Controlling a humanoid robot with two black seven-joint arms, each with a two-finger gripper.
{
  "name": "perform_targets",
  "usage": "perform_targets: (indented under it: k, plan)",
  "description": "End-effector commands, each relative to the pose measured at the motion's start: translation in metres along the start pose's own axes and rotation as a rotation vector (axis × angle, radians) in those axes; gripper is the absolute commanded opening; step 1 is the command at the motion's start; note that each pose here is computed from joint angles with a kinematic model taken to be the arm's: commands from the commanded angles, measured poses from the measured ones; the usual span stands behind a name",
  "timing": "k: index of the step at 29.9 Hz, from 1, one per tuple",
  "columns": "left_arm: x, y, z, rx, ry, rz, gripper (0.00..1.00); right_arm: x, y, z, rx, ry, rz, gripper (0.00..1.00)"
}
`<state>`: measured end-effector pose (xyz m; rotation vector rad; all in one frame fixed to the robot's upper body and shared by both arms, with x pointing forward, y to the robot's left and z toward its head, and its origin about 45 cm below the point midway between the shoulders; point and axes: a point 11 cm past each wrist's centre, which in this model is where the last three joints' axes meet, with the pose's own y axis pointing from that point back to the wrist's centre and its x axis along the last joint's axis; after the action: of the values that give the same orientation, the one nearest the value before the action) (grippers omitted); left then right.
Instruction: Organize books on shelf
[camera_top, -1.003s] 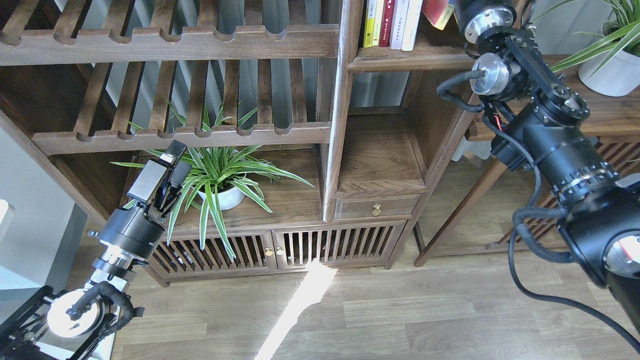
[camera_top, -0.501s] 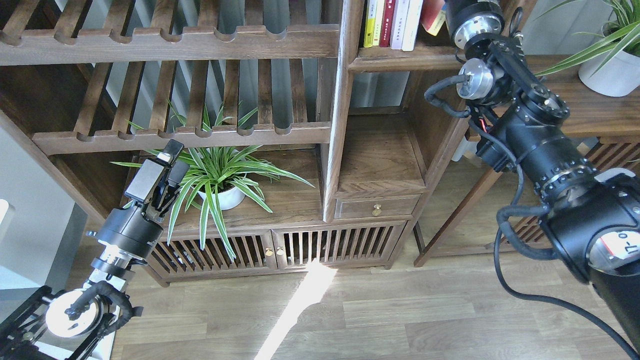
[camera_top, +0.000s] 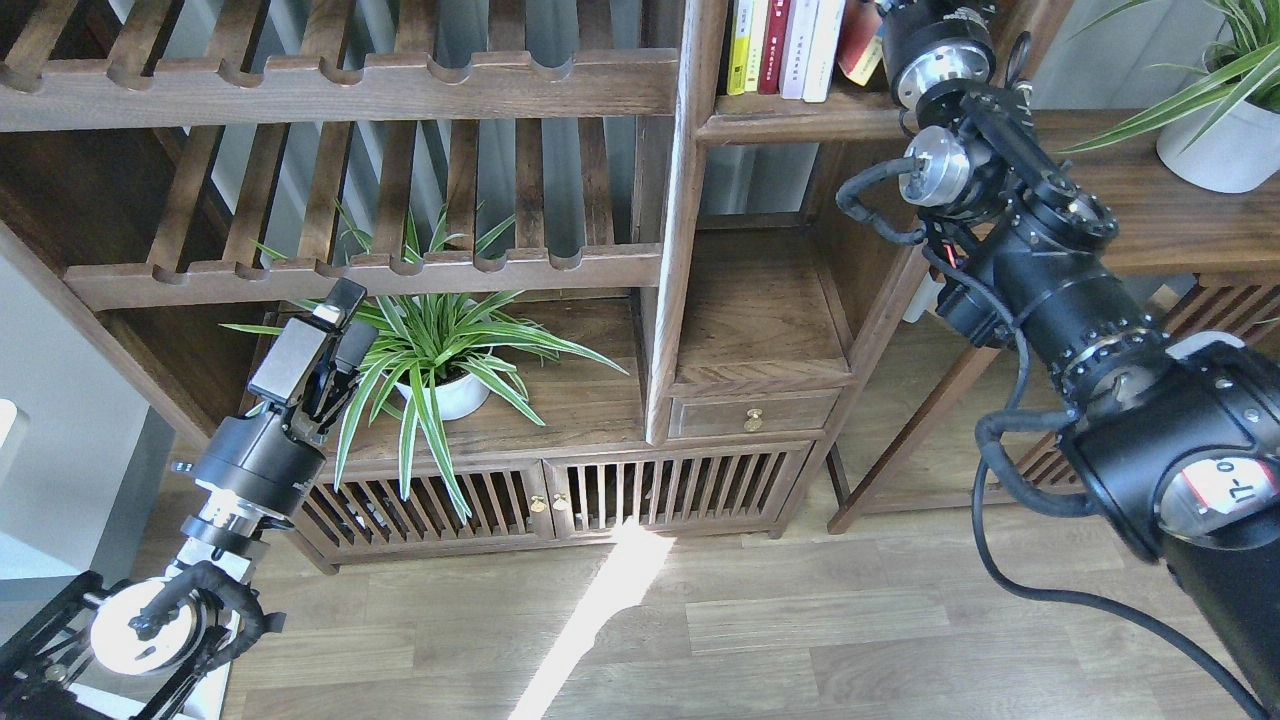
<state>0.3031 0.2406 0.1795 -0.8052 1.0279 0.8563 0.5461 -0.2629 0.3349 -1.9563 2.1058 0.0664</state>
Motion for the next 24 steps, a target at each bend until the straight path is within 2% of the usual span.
perform_targets:
  k: [1, 8, 11, 19, 21, 24]
  plan:
    - [0.002, 0.003, 0.000, -0.004, 0.003, 0.007, 0.92, 0.002, 0.000, 0.001, -0.005, 0.003, 0.008, 0.09]
    - [0.002, 0.003, 0.001, -0.010, 0.004, 0.006, 0.92, 0.002, 0.001, 0.004, -0.011, 0.005, 0.011, 0.10]
    - [0.002, 0.003, 0.001, -0.011, 0.005, 0.006, 0.93, 0.000, 0.000, 0.003, -0.017, 0.007, 0.008, 0.19]
    - [0.004, 0.005, 0.000, -0.013, 0.008, 0.015, 0.93, -0.019, -0.004, -0.007, 0.002, -0.005, -0.019, 0.28]
    - [0.004, 0.005, 0.000, -0.013, 0.008, 0.015, 0.93, -0.019, -0.004, -0.007, 0.000, -0.003, -0.018, 0.37]
    - [0.006, 0.008, -0.001, -0.014, 0.011, 0.022, 0.94, -0.022, -0.004, -0.007, -0.001, -0.002, -0.015, 0.41]
